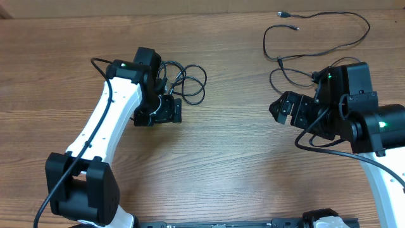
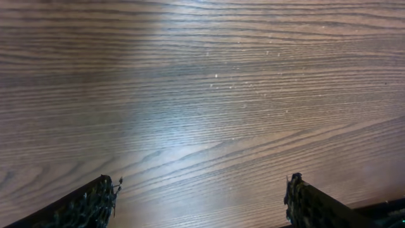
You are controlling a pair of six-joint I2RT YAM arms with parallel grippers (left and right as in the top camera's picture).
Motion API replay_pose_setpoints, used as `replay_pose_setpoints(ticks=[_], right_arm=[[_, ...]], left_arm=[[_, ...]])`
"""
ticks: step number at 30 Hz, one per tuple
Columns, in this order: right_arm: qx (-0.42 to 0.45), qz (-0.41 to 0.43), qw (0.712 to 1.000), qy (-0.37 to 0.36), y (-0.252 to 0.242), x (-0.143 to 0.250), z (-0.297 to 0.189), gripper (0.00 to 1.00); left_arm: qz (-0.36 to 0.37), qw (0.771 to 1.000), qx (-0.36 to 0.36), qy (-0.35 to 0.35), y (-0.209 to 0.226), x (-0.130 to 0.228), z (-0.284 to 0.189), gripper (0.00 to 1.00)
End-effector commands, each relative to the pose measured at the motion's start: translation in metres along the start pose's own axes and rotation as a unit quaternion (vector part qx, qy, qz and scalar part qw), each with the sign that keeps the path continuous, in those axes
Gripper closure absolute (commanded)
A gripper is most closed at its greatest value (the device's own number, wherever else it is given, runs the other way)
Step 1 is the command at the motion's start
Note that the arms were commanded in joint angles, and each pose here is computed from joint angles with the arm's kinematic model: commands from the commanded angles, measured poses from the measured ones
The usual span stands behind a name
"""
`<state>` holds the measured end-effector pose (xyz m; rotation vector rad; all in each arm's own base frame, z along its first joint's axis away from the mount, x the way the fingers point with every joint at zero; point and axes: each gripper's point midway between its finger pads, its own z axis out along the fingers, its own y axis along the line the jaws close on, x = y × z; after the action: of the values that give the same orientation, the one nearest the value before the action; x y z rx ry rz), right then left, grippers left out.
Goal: Untangle cables
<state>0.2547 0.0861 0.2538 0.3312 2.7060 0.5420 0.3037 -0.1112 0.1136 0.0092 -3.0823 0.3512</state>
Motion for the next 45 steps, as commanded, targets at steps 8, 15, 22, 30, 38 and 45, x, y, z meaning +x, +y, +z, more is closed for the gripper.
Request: replay_pose_setpoints(ticks=[8,15,22,30,38,45], right_arm=[[-0.027,0.002,0.999,0.025,0.010,0.005,0.007,0.00],[-0.068,0.003,0.997,0.047,0.026,0.003,0.016,0.00],[-0.162,-0.006,0.982,0.097,0.063,0.011,0.020,0.00],[-0.167,-0.026,0.979,0.111,0.074,0.015,0.031,0.00],[-0.171,-0.033,0.982,0.070,0.079,-0.004,0.034,0.00],[-0.162,-0.018,0.984,0.067,0.077,-0.006,0.036,0.00]], left_arm=[[-0.054,0.996,0.028,-0.072,-0.017,-0.035,0.001,0.13],[-0.069,0.994,0.030,-0.078,-0.017,-0.039,0.001,0.08],[-0.075,0.996,0.019,-0.049,-0.013,-0.024,0.003,0.02],[-0.066,0.997,0.018,-0.046,-0.013,-0.022,0.003,0.02],[-0.030,0.999,0.010,-0.036,-0.010,-0.017,0.004,0.04],[-0.022,0.994,-0.016,-0.106,-0.003,-0.049,-0.001,0.05]])
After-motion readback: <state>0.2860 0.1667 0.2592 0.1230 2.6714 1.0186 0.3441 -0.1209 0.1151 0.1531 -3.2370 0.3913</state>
